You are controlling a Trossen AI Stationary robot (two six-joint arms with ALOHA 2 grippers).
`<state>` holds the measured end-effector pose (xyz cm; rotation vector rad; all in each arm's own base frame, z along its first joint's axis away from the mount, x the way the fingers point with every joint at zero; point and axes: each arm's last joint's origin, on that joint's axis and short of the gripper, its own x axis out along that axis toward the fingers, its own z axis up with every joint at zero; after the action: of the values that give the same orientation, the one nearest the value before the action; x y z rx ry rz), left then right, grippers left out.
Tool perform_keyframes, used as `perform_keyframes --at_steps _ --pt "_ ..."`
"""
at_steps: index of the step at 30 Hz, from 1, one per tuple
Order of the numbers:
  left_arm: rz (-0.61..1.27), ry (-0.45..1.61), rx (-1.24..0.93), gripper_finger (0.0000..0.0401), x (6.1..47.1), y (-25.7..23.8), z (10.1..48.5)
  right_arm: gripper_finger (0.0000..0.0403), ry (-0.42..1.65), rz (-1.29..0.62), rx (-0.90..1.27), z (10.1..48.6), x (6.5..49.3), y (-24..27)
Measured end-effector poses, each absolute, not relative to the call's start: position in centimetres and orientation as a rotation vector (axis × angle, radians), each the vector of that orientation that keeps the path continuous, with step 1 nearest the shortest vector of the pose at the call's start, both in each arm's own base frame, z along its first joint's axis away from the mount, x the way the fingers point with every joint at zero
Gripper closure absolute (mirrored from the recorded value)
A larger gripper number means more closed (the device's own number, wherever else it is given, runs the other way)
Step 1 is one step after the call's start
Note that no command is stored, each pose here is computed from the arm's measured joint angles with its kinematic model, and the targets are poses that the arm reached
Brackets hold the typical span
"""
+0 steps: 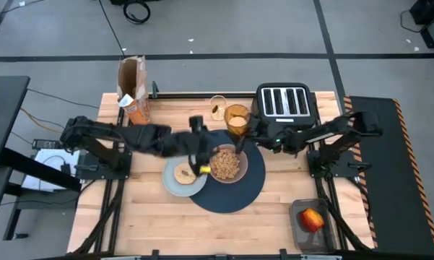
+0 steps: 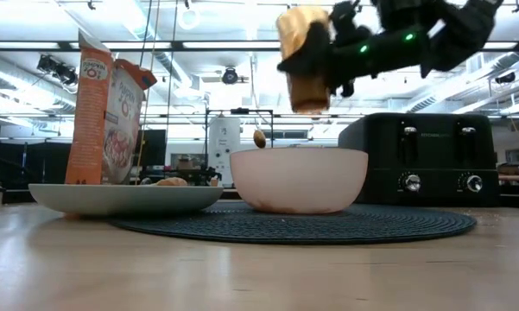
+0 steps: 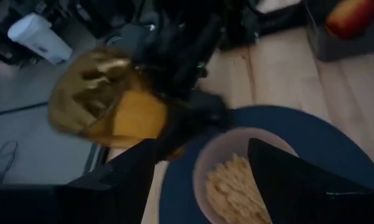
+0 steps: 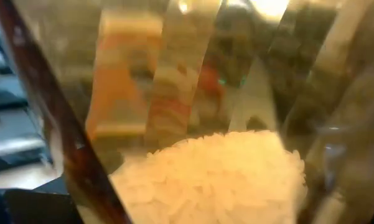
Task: Arrange a breakfast setting
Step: Put the yellow cup on the top right of the orange bowl
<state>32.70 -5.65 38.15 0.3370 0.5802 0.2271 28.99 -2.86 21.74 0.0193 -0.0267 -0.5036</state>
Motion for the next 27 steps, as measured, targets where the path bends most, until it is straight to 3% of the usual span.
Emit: perform_keyframes --at_steps 5,9,18,27 --pt "0.187 0.506 0.287 0.0138 33.0 -3.3 39.2 0.0057 -0.169 -0.381 0.029 24.0 26.7 -2.6" --pt "0.158 0.388 0.252 0.0138 33.6 -2.5 40.3 0.0057 -0.149 -0.24 -0.006 24.4 26.3 -2.0" --pt "0.098 0.18 0.224 0.0138 34.2 -3.5 41.8 0.0057 -0.286 -0.065 -0.013 27.2 24.7 0.1" --pt "0.124 -0.082 0.176 0.0138 33.0 -2.5 34.6 0.0057 -0.407 -0.005 0.005 29.8 22.5 0.8"
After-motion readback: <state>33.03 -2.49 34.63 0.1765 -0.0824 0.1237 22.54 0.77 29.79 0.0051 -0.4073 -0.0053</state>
